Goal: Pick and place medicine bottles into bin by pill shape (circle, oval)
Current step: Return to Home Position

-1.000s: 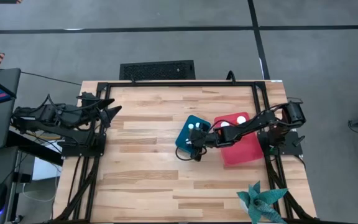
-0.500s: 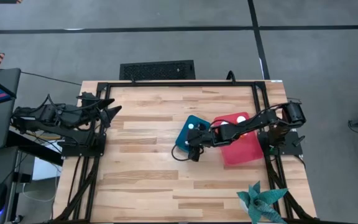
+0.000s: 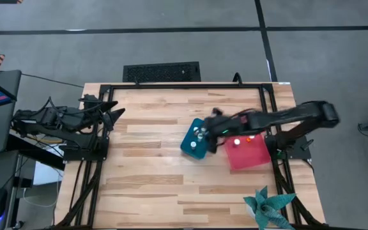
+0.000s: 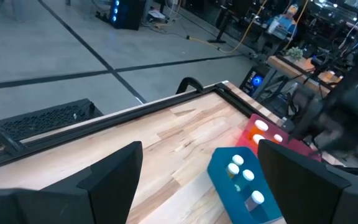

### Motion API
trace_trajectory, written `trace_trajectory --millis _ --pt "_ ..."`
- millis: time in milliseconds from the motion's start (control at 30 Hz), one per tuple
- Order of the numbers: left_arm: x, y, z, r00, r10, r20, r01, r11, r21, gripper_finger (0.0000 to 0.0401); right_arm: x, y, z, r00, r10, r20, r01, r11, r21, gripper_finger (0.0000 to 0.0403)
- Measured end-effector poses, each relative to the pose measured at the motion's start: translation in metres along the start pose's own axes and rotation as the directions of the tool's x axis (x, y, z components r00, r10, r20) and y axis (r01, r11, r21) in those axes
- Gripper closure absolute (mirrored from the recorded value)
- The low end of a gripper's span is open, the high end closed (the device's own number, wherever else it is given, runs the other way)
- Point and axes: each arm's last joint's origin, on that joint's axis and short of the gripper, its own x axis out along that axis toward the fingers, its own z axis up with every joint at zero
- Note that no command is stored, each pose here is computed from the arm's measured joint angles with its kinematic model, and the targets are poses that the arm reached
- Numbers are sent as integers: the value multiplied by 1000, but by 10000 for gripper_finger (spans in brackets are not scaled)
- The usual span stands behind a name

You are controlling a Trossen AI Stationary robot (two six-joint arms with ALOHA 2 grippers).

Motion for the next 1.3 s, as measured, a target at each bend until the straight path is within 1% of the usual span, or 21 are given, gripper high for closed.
trace_trajectory --millis 100,167,267,333,433,500,567,633,667,733,800,900,967,1033,1100,1133,1167,1200,1233,1267,1300 --pt "0 0 0 1000 -3 0 3 1000 -2 89 -56 -19 12 991 1 137 -7 999 43 209" --pt "0 0 0 1000 -3 -3 3 1000 5 89 -96 -32 14 973 1 232 -23 995 94 212" --pt "0 1 -1 1000 1 -14 0 1000 25 89 -152 -50 9 926 -3 377 -75 978 193 215" --pt "0 1 -2 1000 6 -21 -6 999 33 89 -184 -58 2 886 -1 464 -113 970 217 216" --pt "0 2 -3 999 16 -31 -14 999 45 89 -219 -69 -14 841 -7 541 -134 966 221 213" --pt "0 3 -4 999 17 -32 -16 1000 26 89 -234 -75 -25 811 -36 585 -117 968 222 212" --pt "0 2 -3 1000 20 -21 -19 998 59 89 -244 -80 -46 802 -45 595 -93 975 199 210" --pt "0 0 -1 1000 -4 1 4 997 80 89 -247 -84 -65 788 -57 613 -95 972 213 210" --pt "-1 -1 1 999 -35 9 34 996 85 89 -248 -85 -76 778 -61 625 -106 968 227 210" --pt "-4 -3 6 991 -132 15 130 986 108 89 -241 -87 -96 774 -82 628 -106 961 255 212" --pt "-10 -3 12 972 -233 42 226 965 132 89 -231 -88 -114 758 -86 647 -115 958 262 214" --pt "-19 2 15 939 -324 112 307 940 145 89 -214 -87 -137 735 -89 672 -128 955 266 215" --pt "-22 11 8 923 -358 140 339 930 143 89 -203 -87 -152 728 -85 680 -136 955 265 214" --pt "-24 23 -5 914 -373 158 357 926 123 89 -193 -86 -164 720 -76 690 -153 952 265 212" --pt "-22 35 -22 911 -378 167 368 926 84 89 -179 -83 -169 741 -67 668 -160 949 273 210" --pt "-20 41 -32 906 -388 168 382 922 67 89 -173 -82 -173 770 -55 636 -155 950 270 210" --pt "-16 43 -42 903 -398 161 394 917 57 89 -168 -81 -175 783 -38 620 -160 952 260 210" --pt "-10 41 -49 901 -405 156 403 914 45 89 -165 -79 -174 779 -23 627 -176 951 254 210" --pt "-6 40 -57 905 -409 118 405 913 58 89 -160 -77 -173 772 -3 635 -197 949 244 210" --pt "-1 40 -64 906 -417 76 412 908 76 89 -153 -76 -177 781 25 625 -215 949 231 211" --pt "2 36 -67 893 -446 57 442 894 80 89 -145 -74 -182 797 47 603 -222 950 219 213"
